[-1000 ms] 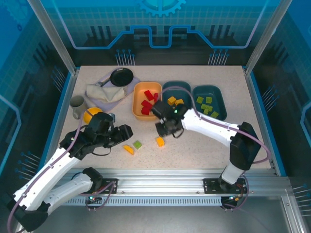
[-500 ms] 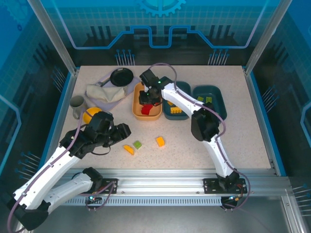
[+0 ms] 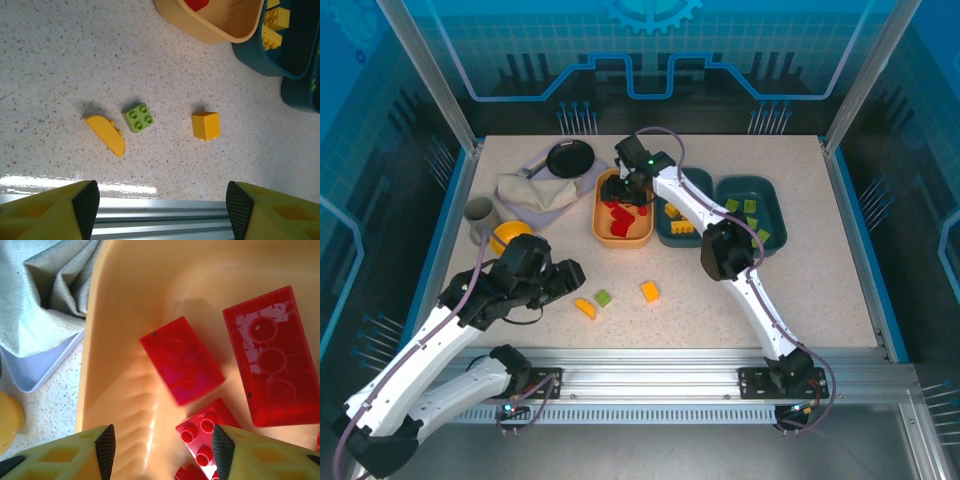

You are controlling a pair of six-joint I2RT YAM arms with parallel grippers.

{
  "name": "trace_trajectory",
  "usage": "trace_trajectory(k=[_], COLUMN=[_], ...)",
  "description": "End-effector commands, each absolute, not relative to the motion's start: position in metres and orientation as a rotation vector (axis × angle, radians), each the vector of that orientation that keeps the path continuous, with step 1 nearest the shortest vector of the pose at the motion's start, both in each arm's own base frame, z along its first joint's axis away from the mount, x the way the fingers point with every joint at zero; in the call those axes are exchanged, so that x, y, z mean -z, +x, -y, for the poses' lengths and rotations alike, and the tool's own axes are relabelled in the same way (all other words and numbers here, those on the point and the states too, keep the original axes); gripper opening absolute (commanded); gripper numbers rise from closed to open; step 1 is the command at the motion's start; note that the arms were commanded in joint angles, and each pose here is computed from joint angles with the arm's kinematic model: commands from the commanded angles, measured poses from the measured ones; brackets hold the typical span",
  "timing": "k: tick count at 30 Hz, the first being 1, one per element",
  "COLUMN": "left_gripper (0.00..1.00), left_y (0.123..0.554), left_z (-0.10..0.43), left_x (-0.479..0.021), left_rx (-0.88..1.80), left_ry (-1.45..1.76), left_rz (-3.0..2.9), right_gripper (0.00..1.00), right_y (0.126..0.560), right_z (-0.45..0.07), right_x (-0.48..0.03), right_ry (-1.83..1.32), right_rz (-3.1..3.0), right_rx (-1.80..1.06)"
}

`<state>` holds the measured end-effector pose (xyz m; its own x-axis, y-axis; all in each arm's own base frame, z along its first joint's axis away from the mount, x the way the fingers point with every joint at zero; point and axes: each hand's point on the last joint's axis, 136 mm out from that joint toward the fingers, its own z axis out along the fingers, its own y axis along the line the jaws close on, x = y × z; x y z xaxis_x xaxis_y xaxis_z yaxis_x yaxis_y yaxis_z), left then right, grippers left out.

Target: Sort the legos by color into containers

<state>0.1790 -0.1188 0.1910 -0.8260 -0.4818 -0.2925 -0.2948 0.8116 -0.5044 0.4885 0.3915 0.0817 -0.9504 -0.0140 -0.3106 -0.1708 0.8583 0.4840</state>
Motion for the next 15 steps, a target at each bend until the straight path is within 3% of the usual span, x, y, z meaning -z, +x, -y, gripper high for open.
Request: trace_trajectory(k=[1,8,12,15], left_gripper=[0.70,0.70,0.72,0.73], left_y=[0.171,0.190,0.198,0.197], left_z=[0.125,0.148,0.152,0.140], left_x=[-0.172,-0.156,-0.140,-0.127], left_rx=[0.616,0.544,0.448,0.291], left_ry=[-0.599,-0.423,-0.351,-0.413], left_rz=[-2.680,-2.822,-2.898,-2.957], right_gripper=[0.57,0.56,0.57,0.58], right_y=[0.477,0.423,0.366,0.316], right_z=[-0.394,-0.350,-0.316,-0.291], right_x=[-0.159,-0.231,-0.230,-0.201], right_ry=[-0.223,-0.229,-0.256,-0.271], right_rz=[-2.617,-2.472,-2.440,-2.491], right_rx=[-0.832,-0.718,-0.629,-0.599])
